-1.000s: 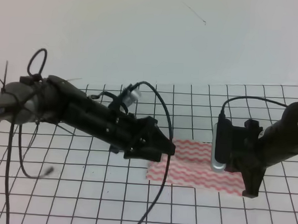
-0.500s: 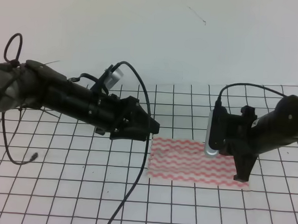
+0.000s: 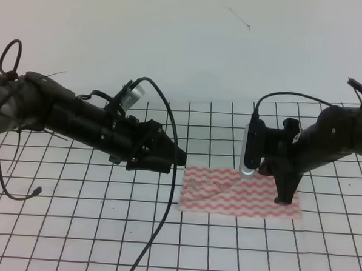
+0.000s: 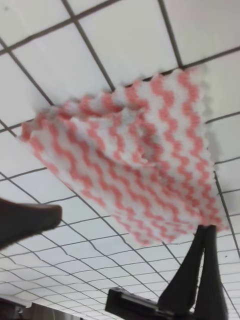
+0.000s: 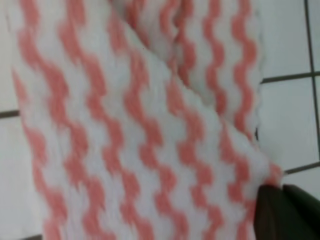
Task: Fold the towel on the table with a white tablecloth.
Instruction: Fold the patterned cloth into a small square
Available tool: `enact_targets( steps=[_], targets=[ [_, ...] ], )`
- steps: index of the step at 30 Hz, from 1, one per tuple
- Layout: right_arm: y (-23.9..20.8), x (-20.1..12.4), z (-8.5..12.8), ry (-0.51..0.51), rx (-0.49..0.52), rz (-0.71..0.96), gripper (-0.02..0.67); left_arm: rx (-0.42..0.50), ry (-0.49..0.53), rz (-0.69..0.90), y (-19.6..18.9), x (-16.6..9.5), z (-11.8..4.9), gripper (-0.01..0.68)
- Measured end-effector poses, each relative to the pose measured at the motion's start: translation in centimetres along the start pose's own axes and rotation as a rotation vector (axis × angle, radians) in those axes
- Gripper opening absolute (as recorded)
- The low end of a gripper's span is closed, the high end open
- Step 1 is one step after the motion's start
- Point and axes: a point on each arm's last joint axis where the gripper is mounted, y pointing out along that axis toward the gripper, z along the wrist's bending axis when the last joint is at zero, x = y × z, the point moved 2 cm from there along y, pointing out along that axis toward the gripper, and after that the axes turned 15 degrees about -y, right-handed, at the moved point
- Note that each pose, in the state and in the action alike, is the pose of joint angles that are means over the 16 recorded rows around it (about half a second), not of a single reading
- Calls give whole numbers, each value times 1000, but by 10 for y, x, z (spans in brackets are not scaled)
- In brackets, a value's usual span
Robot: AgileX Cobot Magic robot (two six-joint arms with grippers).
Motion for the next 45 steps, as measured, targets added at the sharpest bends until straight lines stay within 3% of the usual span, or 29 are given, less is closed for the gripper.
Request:
enact_targets(
  steps=[13, 22, 27, 38, 45],
  targets=[
    [6, -9, 2, -38, 38, 83, -1, 0, 10, 0, 0, 0, 0, 379],
    [6, -11, -4, -15, -21, 102, 18, 4, 12, 2, 0, 0, 0, 379],
    [6, -11, -7, 3, -43, 97, 90, 11, 16, 5, 0, 0, 1, 379],
    [-2, -2, -11, 10, -52, 84, 345, 24, 25, -4, -7, 1, 5, 380],
    [-9, 20, -24, 35, -29, 36, 411, 21, -1, -43, -24, 9, 14, 370]
  ],
)
